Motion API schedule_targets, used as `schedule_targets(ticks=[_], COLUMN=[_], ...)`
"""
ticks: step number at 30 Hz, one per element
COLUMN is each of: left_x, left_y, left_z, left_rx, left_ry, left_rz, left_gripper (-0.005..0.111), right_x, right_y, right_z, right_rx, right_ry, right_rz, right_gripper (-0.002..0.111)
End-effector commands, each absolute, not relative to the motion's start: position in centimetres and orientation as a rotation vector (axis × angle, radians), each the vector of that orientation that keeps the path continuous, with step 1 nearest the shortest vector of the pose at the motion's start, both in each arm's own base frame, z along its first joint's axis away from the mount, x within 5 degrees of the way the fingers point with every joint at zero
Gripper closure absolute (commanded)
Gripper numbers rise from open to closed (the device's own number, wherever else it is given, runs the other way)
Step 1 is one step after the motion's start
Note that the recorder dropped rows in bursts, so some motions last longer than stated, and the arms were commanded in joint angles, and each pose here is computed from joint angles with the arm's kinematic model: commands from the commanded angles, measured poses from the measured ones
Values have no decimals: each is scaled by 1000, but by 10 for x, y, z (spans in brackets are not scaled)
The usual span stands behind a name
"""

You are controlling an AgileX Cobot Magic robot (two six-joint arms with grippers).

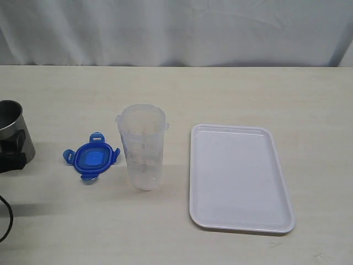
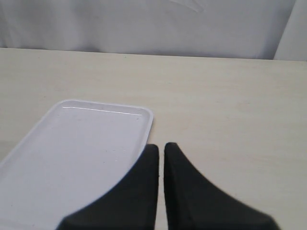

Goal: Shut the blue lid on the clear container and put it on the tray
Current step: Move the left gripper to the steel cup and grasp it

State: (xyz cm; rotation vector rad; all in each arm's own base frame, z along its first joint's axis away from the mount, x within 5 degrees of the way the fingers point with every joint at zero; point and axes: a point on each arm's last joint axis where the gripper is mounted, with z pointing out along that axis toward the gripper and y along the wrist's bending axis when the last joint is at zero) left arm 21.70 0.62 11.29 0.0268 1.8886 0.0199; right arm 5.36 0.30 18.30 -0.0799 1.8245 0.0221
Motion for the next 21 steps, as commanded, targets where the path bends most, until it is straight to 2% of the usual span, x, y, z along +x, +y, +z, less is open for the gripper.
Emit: schedule_targets(ticks=[1, 10, 21], left_x=[223, 222, 243], left_y=[8, 12, 13], left_z=[108, 98, 90], left_rx=[24, -11, -8], left_ry=[1899, 1936, 1952], left_rz=[32, 78, 76], left_gripper=[16, 16, 16], right_x=[53, 53, 53], right_y=[3, 3, 3], right_z=[182, 182, 182], right_rx=[-75, -75, -75], right_ry=[1824, 1824, 1824], right_rz=[22, 22, 22], right_gripper=[104, 104, 104])
